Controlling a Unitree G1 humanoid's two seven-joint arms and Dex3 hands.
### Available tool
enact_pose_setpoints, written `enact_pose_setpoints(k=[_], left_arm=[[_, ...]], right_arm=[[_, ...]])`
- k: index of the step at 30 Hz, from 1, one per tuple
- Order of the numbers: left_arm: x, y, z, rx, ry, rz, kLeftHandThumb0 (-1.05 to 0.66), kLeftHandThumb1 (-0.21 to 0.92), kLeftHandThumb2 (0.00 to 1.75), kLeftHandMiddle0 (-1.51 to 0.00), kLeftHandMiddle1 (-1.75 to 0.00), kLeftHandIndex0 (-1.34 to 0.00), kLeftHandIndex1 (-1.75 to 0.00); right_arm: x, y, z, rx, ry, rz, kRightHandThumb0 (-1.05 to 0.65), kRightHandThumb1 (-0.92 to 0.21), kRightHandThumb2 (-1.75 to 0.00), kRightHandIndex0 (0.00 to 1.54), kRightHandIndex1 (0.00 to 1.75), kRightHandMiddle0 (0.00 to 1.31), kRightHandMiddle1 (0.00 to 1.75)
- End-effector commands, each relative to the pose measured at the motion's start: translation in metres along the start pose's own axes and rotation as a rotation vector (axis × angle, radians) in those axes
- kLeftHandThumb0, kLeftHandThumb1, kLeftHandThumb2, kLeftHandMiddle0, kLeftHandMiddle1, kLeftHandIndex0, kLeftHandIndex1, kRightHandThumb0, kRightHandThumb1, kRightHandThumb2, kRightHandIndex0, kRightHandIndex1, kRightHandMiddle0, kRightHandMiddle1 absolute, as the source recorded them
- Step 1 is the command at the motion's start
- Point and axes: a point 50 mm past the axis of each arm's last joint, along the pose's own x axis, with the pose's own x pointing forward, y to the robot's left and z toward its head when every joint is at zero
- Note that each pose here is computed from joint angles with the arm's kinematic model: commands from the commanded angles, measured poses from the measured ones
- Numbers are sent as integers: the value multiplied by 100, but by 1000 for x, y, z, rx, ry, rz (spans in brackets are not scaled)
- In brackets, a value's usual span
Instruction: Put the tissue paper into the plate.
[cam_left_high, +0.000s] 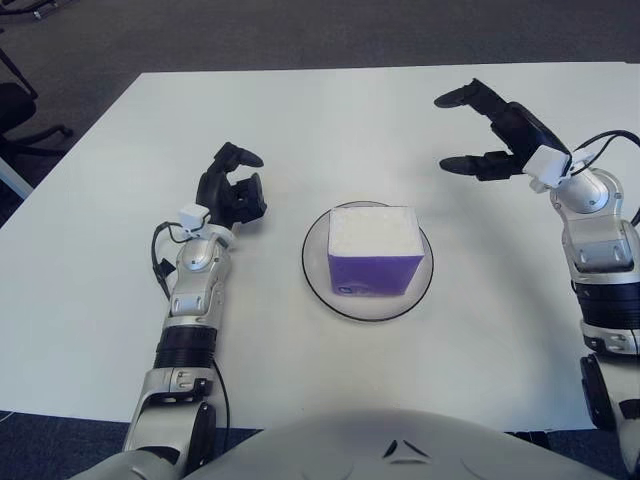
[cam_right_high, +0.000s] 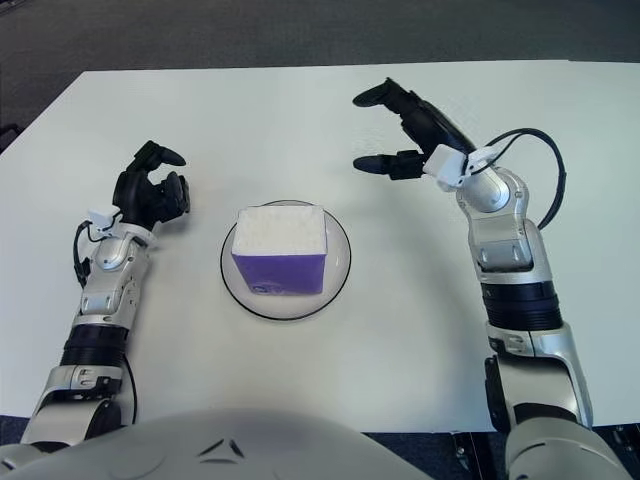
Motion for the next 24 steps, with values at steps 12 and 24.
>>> enact_pose_setpoints(k=[12,24], left_arm=[[-58,-5,-68,-82,286,82,-43,47,113,-127,-175,-50,-175],[-57,-5,-64,-98,265,89,-45,42,119,-126,-175,-53,-175]], right_arm=[[-10,3,-23,265,115,-190,-62,-92,-61,24,19,0,81],[-23,20,-59,484,171,-263,-60,-92,-77,27,24,0,88]])
